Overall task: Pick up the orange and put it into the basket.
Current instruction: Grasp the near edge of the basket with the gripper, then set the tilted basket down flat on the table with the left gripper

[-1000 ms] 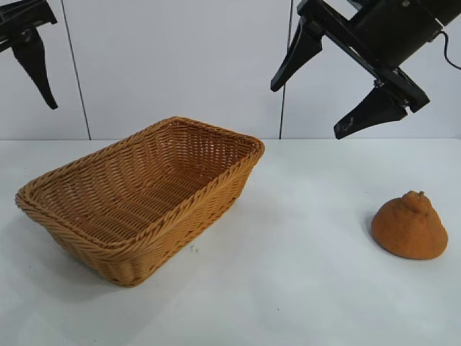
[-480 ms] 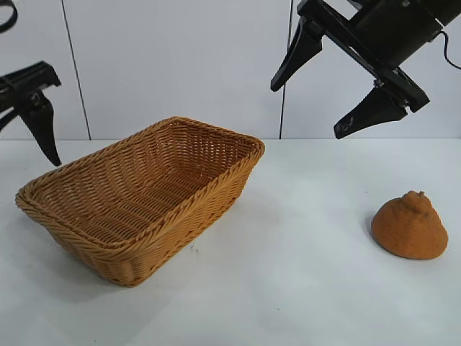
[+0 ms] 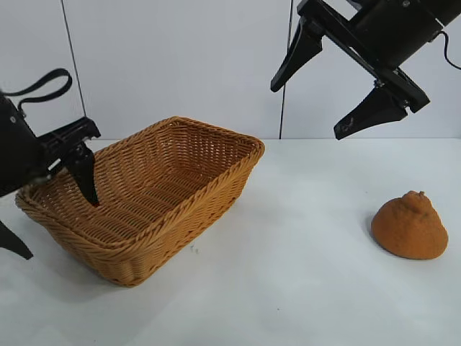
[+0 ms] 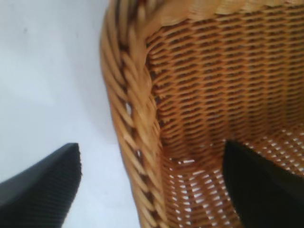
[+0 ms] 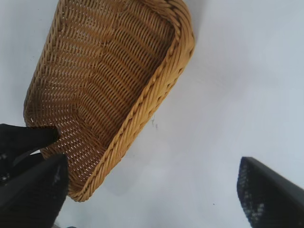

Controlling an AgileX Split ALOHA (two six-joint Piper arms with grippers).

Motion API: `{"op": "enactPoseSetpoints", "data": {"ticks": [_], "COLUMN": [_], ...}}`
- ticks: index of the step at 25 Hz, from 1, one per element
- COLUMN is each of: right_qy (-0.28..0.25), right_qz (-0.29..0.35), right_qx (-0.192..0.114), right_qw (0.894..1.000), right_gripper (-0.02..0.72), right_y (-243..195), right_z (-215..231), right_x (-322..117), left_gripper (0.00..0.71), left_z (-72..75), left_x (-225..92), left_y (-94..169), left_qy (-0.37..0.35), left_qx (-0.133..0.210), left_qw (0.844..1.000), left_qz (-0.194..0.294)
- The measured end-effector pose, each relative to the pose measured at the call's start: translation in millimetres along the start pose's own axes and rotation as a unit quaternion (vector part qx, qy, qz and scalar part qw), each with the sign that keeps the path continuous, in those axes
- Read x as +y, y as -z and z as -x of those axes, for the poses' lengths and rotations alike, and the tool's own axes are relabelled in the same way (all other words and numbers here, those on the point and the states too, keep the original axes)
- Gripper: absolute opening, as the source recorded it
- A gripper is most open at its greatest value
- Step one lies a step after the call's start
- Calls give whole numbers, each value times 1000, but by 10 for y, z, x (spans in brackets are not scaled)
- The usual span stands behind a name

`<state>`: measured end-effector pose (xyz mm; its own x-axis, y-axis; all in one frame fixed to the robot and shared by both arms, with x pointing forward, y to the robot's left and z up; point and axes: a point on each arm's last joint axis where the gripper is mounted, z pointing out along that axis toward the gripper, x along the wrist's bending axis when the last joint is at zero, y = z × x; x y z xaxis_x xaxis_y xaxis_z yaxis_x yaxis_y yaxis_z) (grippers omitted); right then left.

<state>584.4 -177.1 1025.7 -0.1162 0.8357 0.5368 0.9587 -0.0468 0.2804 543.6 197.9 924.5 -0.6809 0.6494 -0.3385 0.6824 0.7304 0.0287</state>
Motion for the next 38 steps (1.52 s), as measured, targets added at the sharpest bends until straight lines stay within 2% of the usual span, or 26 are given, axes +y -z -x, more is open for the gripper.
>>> {"op": "enactPoseSetpoints", "data": {"ticks": [5,7,9,12,13,14,19,27,29,31,38], "right_qy": [0,0,0,0,0,0,0,0,0,0,0], "right_qz": [-2,-2,-2,-2,-2,-2,-3,-3,-3,-3,-4], "right_qx": [0,0,0,0,0,0,0,0,0,1,1], "right_qw": [1000,1000,1000,1000,1000,1000,1000,1000,1000,1000,1000], "right_gripper": [661,661,661,661,661,661,661,661,661,661,661], "right_y": [0,0,0,0,0,0,0,0,0,0,0], "right_z": [-1,-1,-1,-1,-1,-1,-1,-1,-1,-1,-1], "right_x": [-4,-4,-4,-4,-4,-4,-5,-5,-5,-6,-7], "left_gripper": [577,526,411,153,103,82,82,82,82,82,82], "left_z": [-23,-20,-18,-23,-17,-13,38,377,462,530,733], "left_x": [19,21,24,22,22,25,36,486,614,680,715], "left_y": [-154,-155,-155,-157,-157,-153,-93,242,277,275,311], "left_qy": [3,3,3,3,14,13,1,-70,-106,-145,-306], "left_qx": [9,7,5,7,4,1,14,-31,-35,-28,-18], "left_qw": [1000,1000,1000,1000,1000,1000,1000,997,994,988,948], "left_qz": [0,2,3,3,3,5,-11,-15,-22,-39,-90]}}
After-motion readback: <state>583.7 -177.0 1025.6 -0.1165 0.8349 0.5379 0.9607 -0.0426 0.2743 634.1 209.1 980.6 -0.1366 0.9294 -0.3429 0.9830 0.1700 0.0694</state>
